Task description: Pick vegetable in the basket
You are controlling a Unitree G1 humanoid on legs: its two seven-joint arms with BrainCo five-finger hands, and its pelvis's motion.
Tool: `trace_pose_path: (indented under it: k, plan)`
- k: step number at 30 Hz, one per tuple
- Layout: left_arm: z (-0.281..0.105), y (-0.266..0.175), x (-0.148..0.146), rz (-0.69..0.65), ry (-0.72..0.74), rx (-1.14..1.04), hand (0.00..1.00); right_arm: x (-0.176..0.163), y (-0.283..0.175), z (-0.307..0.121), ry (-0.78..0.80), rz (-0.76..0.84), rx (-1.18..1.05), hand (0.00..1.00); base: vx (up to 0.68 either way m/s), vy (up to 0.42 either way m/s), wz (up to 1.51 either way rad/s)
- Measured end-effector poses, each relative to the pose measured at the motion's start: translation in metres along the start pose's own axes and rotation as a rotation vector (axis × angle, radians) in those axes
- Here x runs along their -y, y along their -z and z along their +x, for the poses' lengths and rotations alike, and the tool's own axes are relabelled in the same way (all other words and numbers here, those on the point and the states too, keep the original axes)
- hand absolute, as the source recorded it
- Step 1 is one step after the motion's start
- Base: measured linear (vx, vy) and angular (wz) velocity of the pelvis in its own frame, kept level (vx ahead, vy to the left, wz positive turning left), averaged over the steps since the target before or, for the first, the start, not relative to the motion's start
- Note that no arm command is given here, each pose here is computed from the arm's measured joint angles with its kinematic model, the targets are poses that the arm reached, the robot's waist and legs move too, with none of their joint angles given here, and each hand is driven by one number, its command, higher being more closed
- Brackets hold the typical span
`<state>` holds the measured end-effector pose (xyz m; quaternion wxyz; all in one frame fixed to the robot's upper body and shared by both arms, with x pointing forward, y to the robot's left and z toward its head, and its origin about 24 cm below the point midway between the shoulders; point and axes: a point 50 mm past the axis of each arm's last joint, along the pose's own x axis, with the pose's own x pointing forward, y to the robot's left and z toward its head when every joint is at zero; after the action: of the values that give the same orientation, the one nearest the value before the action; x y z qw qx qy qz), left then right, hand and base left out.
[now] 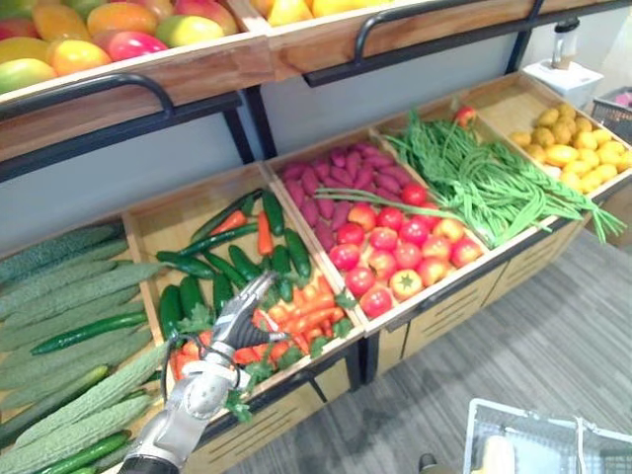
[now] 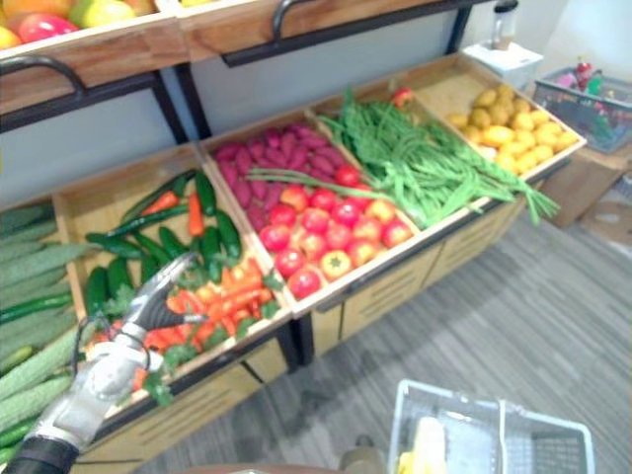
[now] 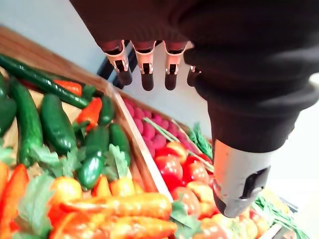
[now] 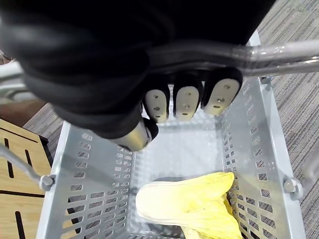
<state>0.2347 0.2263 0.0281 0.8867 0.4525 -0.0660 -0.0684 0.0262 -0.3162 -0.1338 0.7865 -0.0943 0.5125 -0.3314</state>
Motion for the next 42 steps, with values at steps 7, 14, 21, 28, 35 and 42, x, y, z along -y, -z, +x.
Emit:
trace_pose_path:
  k: [7, 14, 21, 28, 35, 42]
  plan:
    - [0.005, 0.010, 0.009, -0.026, 0.049, -0.052, 0.00, -0.005, -0.014, 0.001, -0.022, -0.059, 0.068, 1.00, 0.00, -0.010, -0.13]
    - [0.007, 0.022, 0.017, -0.009, 0.074, -0.129, 0.00, -0.006, -0.018, 0.001, -0.027, -0.069, 0.086, 1.00, 0.00, -0.004, -0.01]
    - [0.013, 0.028, 0.022, -0.020, 0.052, -0.186, 0.00, -0.009, -0.023, 0.001, -0.032, -0.072, 0.104, 1.00, 0.00, -0.015, -0.07]
    - [0.030, 0.022, 0.021, -0.023, 0.023, -0.179, 0.00, -0.016, -0.033, 0.000, -0.040, -0.090, 0.149, 1.00, -0.01, -0.020, -0.10]
    - [0.045, 0.008, 0.022, 0.024, 0.028, -0.113, 0.00, -0.019, -0.039, -0.001, -0.047, -0.099, 0.174, 1.00, 0.00, -0.006, -0.01]
    - [0.050, 0.012, 0.026, 0.079, 0.056, -0.130, 0.00, -0.021, -0.045, -0.001, -0.048, -0.098, 0.197, 1.00, 0.01, -0.012, -0.09]
